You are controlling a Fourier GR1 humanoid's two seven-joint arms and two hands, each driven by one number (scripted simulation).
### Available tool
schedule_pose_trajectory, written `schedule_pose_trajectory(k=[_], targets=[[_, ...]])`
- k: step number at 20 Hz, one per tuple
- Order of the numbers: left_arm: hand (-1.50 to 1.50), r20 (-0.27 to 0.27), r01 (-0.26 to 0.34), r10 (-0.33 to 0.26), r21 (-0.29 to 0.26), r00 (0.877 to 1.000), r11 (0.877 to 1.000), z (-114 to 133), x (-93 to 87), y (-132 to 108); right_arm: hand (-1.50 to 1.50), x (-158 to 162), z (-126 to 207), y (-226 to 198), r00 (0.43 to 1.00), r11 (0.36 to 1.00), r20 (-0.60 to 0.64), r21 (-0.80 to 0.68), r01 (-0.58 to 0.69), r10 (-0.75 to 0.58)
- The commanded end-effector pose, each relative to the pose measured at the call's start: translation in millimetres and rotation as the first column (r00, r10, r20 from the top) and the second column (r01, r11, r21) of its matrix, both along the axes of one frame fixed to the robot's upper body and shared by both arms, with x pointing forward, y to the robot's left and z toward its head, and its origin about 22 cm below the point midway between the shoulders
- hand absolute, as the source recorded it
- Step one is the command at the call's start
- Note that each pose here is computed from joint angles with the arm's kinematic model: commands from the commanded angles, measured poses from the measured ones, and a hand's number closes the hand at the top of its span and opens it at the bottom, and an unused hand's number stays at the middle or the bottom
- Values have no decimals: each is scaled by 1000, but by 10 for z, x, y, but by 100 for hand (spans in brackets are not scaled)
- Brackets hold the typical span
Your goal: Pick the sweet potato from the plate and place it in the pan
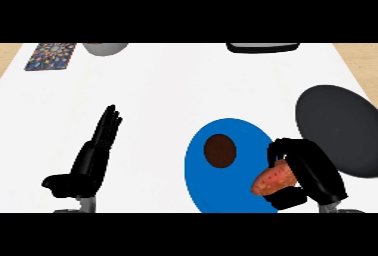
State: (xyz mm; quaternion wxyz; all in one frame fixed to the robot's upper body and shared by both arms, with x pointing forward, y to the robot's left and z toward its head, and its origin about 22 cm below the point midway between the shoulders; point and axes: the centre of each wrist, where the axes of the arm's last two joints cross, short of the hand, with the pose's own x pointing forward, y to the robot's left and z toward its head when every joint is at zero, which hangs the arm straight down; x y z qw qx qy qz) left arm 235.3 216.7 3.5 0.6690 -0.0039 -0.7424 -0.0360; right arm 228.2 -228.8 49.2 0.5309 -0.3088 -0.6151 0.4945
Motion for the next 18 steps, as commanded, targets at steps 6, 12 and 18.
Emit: schedule_pose_trajectory(k=[6, 12, 18], targets=[[0, 18, 16, -16, 9, 1000, 1000, 33, 8, -41, 150, -967, 730, 112, 934, 952, 258, 244, 186, -248], [0, 17, 70, -70, -4, 997, 998, 66, 47, -177, 150, -1049, 762, -177, 905, 887, 194, 357, 294, -378], [0, 17, 73, -73, 5, 997, 997, 143, 163, -136, 150, -571, 665, -760, 838, 807, 206, 457, 374, -505]])
